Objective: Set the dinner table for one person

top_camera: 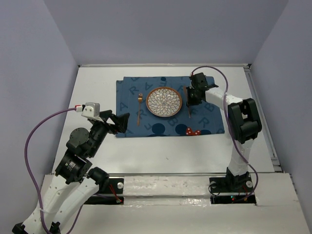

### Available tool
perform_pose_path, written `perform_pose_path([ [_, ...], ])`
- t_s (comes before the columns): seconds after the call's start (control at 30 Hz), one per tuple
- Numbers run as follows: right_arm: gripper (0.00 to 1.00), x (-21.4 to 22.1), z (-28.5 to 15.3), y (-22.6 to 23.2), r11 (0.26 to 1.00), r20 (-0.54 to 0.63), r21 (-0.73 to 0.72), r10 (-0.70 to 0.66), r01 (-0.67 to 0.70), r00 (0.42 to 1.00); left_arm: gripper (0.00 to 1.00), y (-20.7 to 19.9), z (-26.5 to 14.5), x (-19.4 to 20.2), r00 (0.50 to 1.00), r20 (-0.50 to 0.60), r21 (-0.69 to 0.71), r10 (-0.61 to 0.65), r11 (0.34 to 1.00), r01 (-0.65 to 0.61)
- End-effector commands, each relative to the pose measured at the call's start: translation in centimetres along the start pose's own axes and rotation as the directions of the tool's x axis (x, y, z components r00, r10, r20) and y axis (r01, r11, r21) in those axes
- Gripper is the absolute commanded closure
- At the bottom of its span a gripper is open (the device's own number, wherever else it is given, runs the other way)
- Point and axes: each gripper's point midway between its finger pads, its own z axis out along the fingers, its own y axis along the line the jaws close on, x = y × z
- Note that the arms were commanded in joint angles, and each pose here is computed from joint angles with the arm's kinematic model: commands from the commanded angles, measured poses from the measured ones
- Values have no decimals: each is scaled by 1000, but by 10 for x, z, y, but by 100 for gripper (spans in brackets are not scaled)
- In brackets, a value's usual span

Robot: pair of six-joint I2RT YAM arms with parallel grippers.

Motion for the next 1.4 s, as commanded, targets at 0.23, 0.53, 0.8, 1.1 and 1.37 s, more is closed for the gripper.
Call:
perform_pose_path([
  [0.23,100,0,4,-4,997,6,33,72,-72,997,1,-4,4,-13,999,47,14,5,1000,-6],
  [0.53,64,-2,-3,-12,991,21,84,106,-108,994,1,-3,4,-13,999,48,11,7,1000,-8],
  [0.8,61,-30,-48,-8,990,134,78,106,-117,985,1,-3,3,-15,999,54,13,5,1000,-5],
  [1.1,61,-29,-188,-104,837,513,331,228,-436,828,1,-9,-5,-20,997,78,45,1,999,-5],
  [1.37,55,28,-248,-172,684,640,393,276,-614,717,1,-19,-12,-23,996,88,92,-7,996,-1],
])
